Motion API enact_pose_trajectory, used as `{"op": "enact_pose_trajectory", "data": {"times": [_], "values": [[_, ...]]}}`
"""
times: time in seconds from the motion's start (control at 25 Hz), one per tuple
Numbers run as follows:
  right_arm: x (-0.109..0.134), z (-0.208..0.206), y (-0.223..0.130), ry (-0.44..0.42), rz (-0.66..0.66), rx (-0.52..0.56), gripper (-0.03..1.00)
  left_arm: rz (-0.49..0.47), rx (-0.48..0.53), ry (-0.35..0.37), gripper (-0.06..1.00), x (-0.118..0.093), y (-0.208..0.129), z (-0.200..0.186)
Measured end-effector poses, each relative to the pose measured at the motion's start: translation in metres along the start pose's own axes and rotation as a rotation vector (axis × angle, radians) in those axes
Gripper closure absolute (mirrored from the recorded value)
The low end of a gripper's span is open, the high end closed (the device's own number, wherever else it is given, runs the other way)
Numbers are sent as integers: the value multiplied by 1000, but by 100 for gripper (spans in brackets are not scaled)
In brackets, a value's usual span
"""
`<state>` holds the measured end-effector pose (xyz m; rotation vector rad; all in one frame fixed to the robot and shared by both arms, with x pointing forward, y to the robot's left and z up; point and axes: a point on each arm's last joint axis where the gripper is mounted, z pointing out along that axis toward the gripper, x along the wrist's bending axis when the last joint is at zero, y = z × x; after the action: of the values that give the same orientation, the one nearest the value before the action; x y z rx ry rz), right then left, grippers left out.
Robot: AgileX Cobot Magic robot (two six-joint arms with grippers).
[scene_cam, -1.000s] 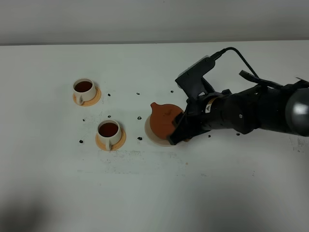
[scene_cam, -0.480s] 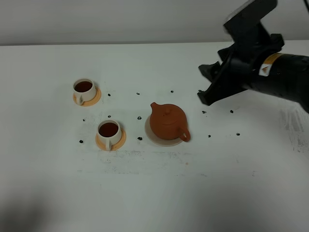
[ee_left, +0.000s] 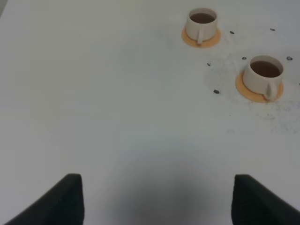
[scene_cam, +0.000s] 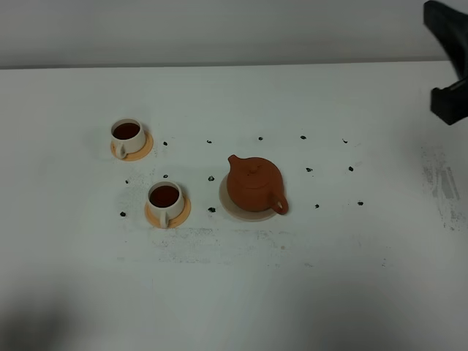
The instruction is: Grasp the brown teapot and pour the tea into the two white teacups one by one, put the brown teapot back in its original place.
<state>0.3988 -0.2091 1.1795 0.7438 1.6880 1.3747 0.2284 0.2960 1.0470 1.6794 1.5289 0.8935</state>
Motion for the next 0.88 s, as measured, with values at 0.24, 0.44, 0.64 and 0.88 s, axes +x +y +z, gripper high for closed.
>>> {"op": "enact_pose_trajectory", "data": {"times": [0.24, 0.44, 0.64, 0.88], "values": [[-12, -64, 26, -98, -3, -198, 50, 0, 0, 0, 28, 0, 0, 0], [-22, -114, 32, -267, 12, -279, 50, -1, 0, 0, 28, 0, 0, 0], [-8, -151, -5, -332, 65, 85, 50, -1, 0, 0, 28, 0, 0, 0], [15, -164, -63, -314, 169, 389, 50, -1, 0, 0, 28, 0, 0, 0]]}}
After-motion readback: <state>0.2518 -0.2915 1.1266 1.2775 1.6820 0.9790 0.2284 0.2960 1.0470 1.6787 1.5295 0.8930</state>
